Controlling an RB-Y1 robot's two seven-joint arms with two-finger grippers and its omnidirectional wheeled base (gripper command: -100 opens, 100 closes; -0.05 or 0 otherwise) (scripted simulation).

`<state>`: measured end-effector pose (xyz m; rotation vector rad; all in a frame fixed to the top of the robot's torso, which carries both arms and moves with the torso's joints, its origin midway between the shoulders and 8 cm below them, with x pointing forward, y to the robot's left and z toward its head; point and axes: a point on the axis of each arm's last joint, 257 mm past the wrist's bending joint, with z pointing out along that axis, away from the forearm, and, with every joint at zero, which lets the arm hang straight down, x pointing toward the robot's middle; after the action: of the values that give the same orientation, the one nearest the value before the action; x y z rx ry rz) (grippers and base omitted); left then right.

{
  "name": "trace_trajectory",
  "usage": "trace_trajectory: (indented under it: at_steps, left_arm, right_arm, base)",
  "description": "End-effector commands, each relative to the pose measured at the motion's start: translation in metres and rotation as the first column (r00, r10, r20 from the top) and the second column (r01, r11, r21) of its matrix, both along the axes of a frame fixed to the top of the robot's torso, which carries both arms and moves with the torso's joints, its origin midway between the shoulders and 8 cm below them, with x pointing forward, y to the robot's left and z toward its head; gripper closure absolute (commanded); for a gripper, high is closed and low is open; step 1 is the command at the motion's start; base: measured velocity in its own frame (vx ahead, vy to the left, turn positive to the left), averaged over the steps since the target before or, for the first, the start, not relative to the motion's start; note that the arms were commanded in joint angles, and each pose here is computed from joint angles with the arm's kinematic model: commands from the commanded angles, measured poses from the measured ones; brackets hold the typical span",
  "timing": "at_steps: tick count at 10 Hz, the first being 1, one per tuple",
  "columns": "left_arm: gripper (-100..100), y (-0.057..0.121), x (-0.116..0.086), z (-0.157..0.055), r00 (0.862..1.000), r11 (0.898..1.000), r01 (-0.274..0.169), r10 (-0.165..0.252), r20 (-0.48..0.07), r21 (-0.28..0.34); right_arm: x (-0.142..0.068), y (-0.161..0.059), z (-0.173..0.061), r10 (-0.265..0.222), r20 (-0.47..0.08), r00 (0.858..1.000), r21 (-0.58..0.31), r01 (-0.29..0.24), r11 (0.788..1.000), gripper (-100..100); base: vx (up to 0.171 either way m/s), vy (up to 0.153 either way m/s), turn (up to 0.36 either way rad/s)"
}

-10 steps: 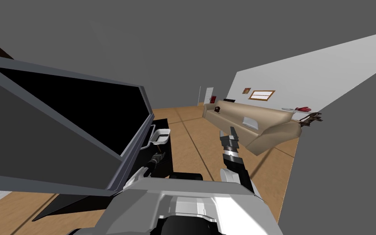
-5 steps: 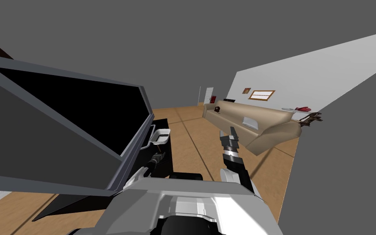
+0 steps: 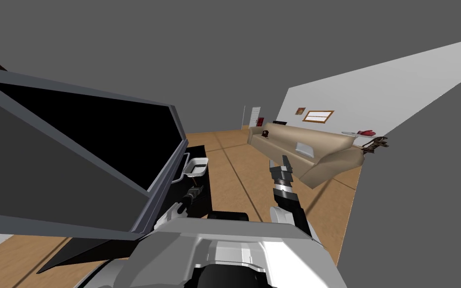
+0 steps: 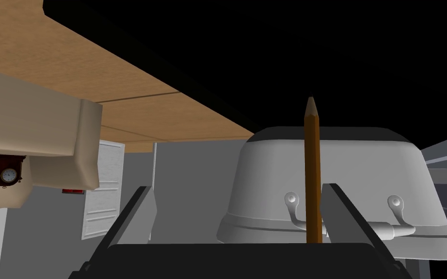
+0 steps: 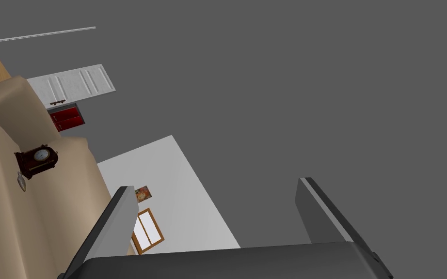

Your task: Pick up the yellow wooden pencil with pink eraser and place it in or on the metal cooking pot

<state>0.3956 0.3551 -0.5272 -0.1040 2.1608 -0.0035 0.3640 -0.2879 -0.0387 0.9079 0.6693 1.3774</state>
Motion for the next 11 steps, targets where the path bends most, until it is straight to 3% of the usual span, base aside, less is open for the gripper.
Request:
trace_trajectory:
  at_steps: [1,11]
  left_arm:
    - [-100,0.000,0.005,-0.002,1.000,1.000,0.006,-0.006,-0.001,0.006]
    - [-100,0.013,0.026,-0.005,1.000,1.000,-0.026,0.026,0.001,0.013]
  right_arm:
    - [0.000,0.000,0.000,0.000,0.000,1.000,0.000,0.000,1.000,0]
    - [0.000,0.000,0.000,0.000,0.000,1.000,0.000,0.000,1.000,0]
  base:
    - [-0.015,0.001,-0.029]
    - [-0.015,0.000,-0.022]
